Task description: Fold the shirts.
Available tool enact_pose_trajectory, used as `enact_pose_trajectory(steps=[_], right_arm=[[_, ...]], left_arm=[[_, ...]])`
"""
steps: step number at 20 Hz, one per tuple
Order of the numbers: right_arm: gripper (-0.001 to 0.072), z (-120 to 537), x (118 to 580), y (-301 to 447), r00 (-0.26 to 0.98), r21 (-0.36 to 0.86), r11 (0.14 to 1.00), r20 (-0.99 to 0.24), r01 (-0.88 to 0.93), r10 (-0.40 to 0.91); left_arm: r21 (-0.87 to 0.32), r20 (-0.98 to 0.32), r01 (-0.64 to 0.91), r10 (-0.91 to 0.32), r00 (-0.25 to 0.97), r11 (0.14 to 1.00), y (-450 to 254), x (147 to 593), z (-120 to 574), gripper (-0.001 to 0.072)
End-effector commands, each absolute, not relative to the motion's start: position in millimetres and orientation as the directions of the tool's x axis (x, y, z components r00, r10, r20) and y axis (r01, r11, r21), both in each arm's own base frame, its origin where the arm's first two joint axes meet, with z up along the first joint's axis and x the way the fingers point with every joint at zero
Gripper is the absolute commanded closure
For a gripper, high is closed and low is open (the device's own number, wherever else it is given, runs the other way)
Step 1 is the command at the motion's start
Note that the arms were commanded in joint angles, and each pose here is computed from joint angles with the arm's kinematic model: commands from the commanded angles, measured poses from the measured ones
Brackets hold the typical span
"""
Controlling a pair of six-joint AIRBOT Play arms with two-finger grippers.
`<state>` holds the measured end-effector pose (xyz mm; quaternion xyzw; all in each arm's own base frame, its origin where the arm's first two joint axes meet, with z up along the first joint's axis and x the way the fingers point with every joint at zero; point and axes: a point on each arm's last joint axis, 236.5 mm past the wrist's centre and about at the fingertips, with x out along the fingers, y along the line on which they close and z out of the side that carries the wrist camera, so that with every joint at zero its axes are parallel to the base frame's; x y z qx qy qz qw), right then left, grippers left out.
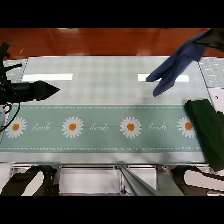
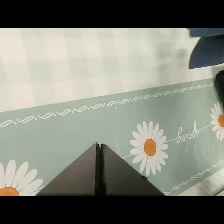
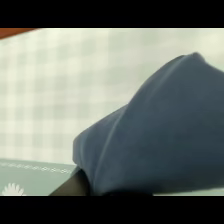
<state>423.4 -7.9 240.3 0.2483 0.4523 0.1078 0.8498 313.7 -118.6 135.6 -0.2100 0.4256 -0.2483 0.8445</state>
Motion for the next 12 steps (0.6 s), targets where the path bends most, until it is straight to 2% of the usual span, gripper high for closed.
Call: enact_pose_trajectory(steps=[1,7,10,12], right_arm=[[0.0684,249,389,-80,0.589,0.54,0.822,-0.729,0.181,0.348],[0.0684,235,332,-172,0.576,0.505,0.768,-0.787,0.393,0.223],[0.0684,218,293,-206,0.511,0.433,0.727,-0.849,0.533,0.131],[0.0684,192,256,-224,0.417,0.352,0.67,-0.906,0.653,0.07]], left_arm=[[-0.566,-0.616,0.241,-0.598,0.513,0.788,-119,313,135,0.0691],[-0.565,-0.616,0.241,-0.597,0.514,0.789,-118,314,135,0.0691],[-0.563,-0.615,0.243,-0.597,0.515,0.79,-118,314,135,0.0691],[-0.561,-0.612,0.241,-0.593,0.524,0.792,-117,316,136,0.0691]])
